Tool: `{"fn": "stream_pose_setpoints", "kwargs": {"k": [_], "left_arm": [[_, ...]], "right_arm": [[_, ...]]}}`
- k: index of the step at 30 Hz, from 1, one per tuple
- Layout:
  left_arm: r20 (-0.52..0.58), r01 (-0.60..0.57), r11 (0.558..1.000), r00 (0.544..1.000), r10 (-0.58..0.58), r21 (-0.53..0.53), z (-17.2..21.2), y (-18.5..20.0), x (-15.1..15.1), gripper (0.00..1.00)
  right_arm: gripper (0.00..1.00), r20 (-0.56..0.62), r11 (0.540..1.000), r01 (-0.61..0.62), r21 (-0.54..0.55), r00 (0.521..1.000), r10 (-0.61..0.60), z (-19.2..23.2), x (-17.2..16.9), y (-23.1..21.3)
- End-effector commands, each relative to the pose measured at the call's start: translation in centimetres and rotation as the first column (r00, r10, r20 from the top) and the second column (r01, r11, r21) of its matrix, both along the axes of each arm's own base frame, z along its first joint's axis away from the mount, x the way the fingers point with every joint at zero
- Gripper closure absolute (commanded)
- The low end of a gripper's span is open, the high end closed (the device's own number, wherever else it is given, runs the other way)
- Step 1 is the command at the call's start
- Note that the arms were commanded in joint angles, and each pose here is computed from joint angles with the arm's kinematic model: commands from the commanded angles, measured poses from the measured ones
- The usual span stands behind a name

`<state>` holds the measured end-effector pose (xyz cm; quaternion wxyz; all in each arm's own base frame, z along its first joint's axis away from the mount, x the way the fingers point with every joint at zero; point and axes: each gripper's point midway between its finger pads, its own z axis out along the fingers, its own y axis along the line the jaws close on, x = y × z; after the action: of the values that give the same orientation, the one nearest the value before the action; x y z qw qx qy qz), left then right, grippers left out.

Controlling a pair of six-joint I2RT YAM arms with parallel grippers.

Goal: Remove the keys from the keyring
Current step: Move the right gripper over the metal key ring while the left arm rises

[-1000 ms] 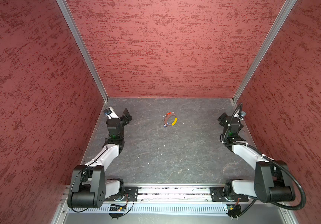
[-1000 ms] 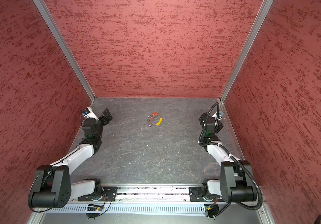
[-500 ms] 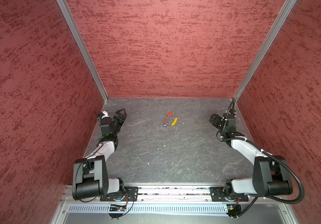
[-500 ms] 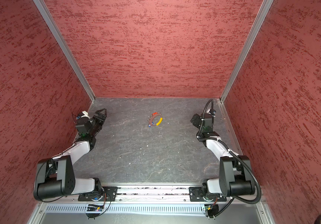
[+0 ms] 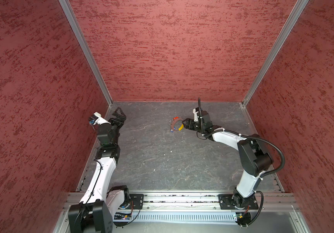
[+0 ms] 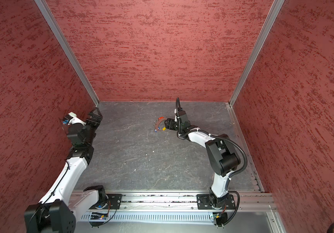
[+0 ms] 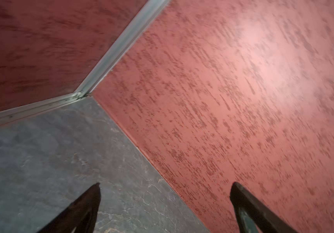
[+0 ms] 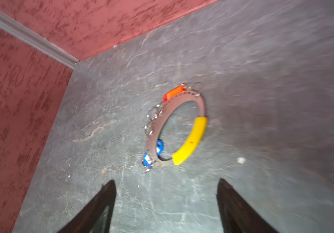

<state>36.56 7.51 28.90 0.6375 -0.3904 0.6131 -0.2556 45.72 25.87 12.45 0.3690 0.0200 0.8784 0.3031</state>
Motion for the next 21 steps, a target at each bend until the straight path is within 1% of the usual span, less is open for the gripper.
{"fn": "stream_pose_setpoints", "kwargs": {"k": [1,2,3,4,5,7,8,9,10,12,14,17,21], "left_arm": [[0.081,0.18,0.967,0.983,-0.168,-0.183,0.0,-1.0,0.0,0.01],[0.111,0.209,0.966,0.975,-0.193,-0.153,0.7,-1.3,-0.2,0.01],[0.159,0.226,0.97,0.965,-0.21,-0.09,2.2,-1.8,-0.4,0.01],[0.15,0.216,0.975,0.967,-0.207,-0.046,2.8,-2.0,-0.7,0.01],[0.116,0.199,0.98,0.974,-0.196,-0.011,3.1,-2.3,-0.9,0.01],[0.033,0.107,0.987,0.993,-0.111,0.121,4.0,-2.4,-1.7,0.01],[0.021,0.064,0.978,0.997,-0.07,0.197,4.6,-2.5,-2.2,0.0],[0.026,0.034,0.957,0.999,-0.043,0.289,5.3,-3.0,-2.6,0.01],[0.044,-0.003,0.934,0.999,-0.013,0.358,6.0,-3.3,-3.1,0.01],[0.068,-0.047,0.895,0.998,0.018,0.444,6.8,-3.8,-3.7,0.0],[0.037,-0.063,0.897,0.998,0.052,0.437,6.6,-3.6,-4.0,0.01],[-0.036,-0.03,0.899,0.998,0.051,0.437,6.3,-3.7,-3.7,0.01],[-0.045,-0.059,0.923,0.996,0.083,0.38,7.2,-3.1,-4.1,0.01]], "right_arm": [[0.28,-0.018,0.999,-0.043,0.033,0.999,0.043,-0.1,0.3,3.1],[0.3,-0.023,0.998,-0.042,0.037,0.999,0.042,-0.3,0.5,3.7],[0.31,-0.031,0.998,-0.038,0.041,0.999,0.039,-0.7,0.6,4.5],[0.33,-0.038,0.999,-0.032,0.037,0.999,0.034,-1.0,0.9,5.1],[0.33,-0.042,0.999,-0.028,0.028,0.999,0.029,-1.2,1.1,5.6],[0.38,-0.06,1.0,0.003,0.0,0.998,-0.003,-1.9,2.2,6.3],[0.41,-0.071,1.0,0.01,-0.004,0.997,-0.01,-2.3,2.6,6.5],[0.44,-0.084,0.999,0.03,-0.016,0.996,-0.031,-2.7,3.1,6.7],[0.45,-0.096,0.998,0.048,-0.029,0.994,-0.051,-3.2,3.6,6.7],[0.45,-0.1,0.995,0.081,-0.052,0.991,-0.086,-3.8,4.5,6.7],[0.43,-0.115,0.99,0.116,-0.082,0.986,-0.125,-4.6,5.1,6.5],[0.37,-0.127,0.982,0.141,-0.122,0.979,-0.157,-5.6,5.9,6.7],[0.29,-0.128,0.97,0.157,-0.186,0.975,-0.182,-6.5,6.5,7.0]]}}
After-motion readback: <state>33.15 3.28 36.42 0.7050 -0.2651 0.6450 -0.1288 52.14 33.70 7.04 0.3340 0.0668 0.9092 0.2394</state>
